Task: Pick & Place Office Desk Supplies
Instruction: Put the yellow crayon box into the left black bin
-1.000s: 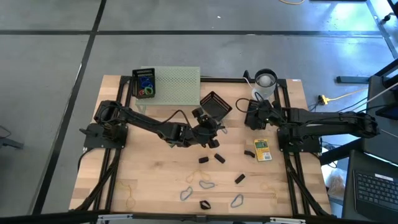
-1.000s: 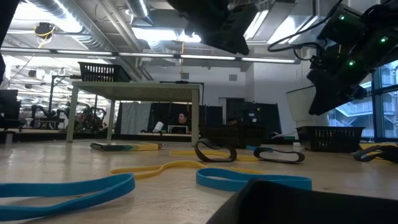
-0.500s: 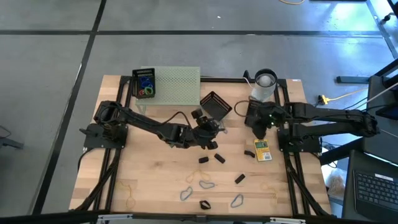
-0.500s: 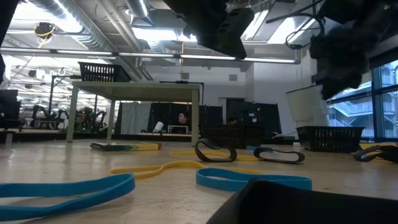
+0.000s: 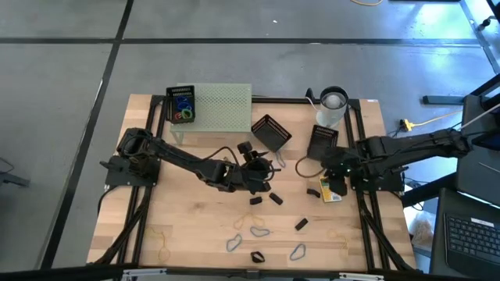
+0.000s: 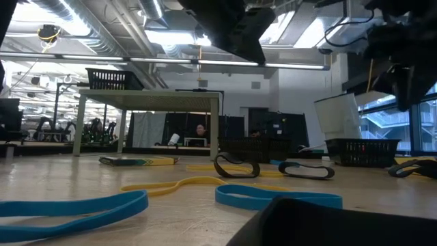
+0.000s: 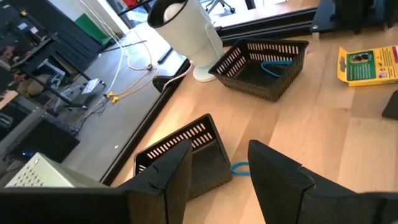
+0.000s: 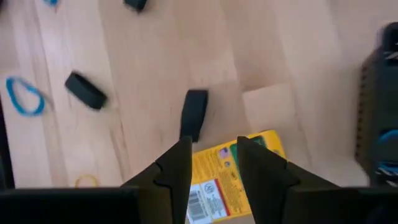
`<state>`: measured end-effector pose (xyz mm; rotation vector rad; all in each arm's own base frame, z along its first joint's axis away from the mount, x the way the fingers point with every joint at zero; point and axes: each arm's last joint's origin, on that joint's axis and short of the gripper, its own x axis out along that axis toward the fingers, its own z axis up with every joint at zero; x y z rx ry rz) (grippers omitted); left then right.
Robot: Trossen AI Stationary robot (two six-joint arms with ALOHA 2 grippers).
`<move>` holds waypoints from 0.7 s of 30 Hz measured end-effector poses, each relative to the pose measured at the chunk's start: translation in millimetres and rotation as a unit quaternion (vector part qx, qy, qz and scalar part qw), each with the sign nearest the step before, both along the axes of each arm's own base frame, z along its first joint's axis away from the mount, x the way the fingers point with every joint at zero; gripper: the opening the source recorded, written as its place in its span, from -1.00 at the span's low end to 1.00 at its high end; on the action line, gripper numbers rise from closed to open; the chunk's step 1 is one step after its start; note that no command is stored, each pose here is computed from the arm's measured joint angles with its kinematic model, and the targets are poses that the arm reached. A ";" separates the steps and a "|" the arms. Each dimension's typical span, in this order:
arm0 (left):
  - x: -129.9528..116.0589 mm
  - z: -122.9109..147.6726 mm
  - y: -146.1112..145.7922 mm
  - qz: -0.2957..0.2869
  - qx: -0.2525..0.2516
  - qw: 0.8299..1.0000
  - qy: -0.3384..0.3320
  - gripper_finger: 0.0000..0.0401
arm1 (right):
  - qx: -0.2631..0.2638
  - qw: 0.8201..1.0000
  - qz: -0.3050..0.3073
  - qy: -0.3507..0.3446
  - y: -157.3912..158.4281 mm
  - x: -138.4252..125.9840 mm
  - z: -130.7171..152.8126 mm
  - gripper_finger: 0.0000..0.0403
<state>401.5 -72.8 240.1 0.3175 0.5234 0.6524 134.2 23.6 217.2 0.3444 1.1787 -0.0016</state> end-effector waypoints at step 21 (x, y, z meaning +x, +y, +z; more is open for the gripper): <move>-0.3 -0.5 0.2 0.002 -0.002 1.000 0.001 -0.24 | -0.130 0.972 0.061 0.187 10.6 34.9 -57.7 -0.07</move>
